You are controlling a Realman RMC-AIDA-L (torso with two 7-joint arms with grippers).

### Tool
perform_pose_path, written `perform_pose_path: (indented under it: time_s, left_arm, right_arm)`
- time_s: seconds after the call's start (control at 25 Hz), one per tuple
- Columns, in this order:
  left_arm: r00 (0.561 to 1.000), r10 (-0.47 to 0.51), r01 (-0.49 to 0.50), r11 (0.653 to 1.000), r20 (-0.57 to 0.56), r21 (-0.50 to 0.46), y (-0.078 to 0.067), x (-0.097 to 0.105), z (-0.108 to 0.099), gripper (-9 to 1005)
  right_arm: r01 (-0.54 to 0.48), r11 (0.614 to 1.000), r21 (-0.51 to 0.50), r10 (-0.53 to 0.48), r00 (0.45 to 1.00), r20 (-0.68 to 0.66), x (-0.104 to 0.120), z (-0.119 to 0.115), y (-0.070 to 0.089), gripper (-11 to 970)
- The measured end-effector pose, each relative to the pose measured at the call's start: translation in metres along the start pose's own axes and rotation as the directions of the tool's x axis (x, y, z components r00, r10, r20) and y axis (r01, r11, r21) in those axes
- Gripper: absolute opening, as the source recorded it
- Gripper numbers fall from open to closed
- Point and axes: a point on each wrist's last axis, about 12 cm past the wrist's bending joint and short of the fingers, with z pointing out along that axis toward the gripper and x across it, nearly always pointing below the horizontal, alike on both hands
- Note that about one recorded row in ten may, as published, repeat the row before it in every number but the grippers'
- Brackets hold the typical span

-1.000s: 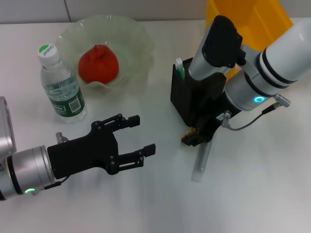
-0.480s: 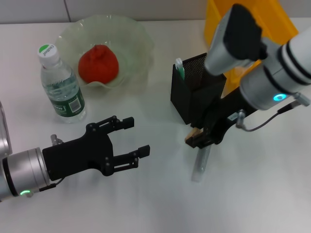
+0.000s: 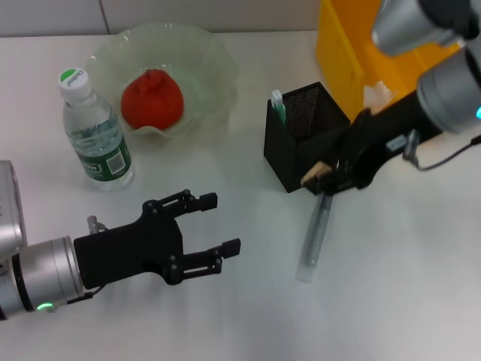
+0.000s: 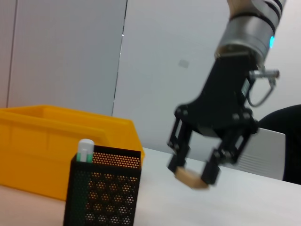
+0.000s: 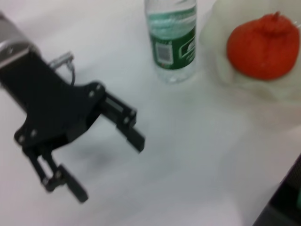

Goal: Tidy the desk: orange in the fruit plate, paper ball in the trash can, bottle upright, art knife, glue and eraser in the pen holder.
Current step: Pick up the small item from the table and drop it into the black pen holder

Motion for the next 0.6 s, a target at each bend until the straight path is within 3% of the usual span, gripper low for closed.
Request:
perform_pose_path:
  time_s: [0.32, 0.6]
  left_arm:
    - [1.0, 0.008, -0.007, 0.999, -0.015, 0.04, -0.004, 0.0, 0.007, 802]
    - [1.0, 0.025, -0.024, 0.998, -0.016, 0.066, -0.004, -0.002, 0.012, 802]
  right_arm:
    - [-0.036, 0.999, 0.034, 0.034, 0.999, 0.036, -0.01, -0.019, -0.017, 438]
    - [-0.038, 0.996, 0.076, 0.038, 0.999, 0.004, -0.014, -0.011, -0.034, 437]
